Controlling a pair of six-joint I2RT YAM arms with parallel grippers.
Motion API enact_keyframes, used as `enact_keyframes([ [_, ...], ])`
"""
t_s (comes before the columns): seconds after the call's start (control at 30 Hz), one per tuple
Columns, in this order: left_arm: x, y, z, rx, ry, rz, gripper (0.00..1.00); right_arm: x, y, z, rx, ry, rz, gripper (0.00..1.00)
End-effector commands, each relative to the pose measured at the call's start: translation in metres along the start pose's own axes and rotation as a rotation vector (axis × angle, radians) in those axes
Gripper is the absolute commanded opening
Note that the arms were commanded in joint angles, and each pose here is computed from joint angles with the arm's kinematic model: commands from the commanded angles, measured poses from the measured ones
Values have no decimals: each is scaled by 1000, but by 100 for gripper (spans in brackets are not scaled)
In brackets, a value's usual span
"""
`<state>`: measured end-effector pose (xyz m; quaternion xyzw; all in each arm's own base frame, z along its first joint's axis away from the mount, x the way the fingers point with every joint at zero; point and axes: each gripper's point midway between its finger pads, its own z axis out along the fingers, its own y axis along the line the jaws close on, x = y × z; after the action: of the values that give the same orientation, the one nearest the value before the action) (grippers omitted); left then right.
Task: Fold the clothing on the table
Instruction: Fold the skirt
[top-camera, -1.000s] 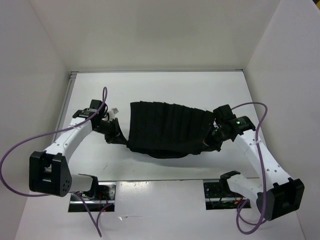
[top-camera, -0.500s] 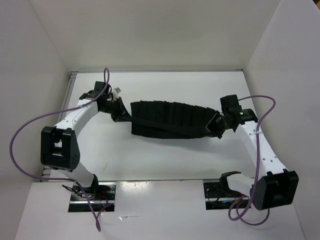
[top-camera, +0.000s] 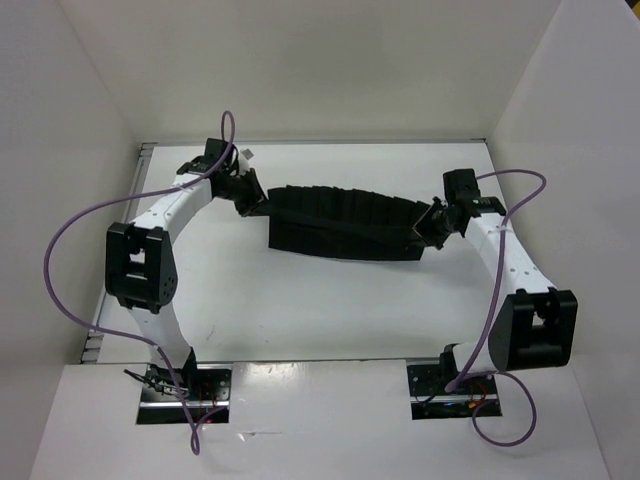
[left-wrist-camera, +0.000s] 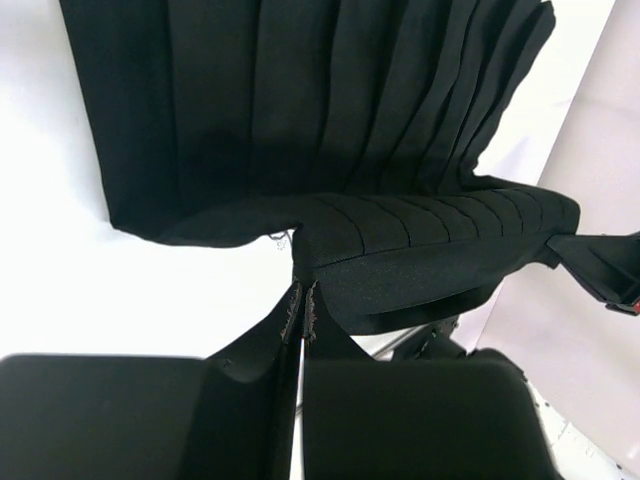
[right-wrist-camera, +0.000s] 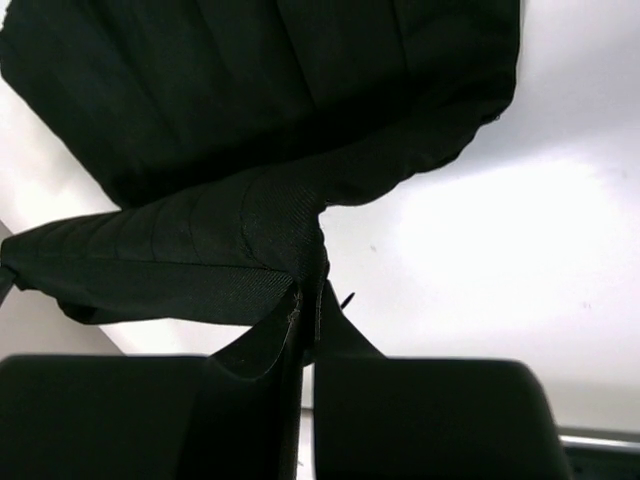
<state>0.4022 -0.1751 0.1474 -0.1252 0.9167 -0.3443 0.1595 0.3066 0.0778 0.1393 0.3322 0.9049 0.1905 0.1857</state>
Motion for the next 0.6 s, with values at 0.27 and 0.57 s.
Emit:
enact_keyframes([
  [0.27,-74,34,31,-132,-148,11,0,-79,-18,41,141,-197,-26,0],
  [0.57,-148,14,71,-67,-287,22,47,-162,10,69,114,-427,-70,50],
])
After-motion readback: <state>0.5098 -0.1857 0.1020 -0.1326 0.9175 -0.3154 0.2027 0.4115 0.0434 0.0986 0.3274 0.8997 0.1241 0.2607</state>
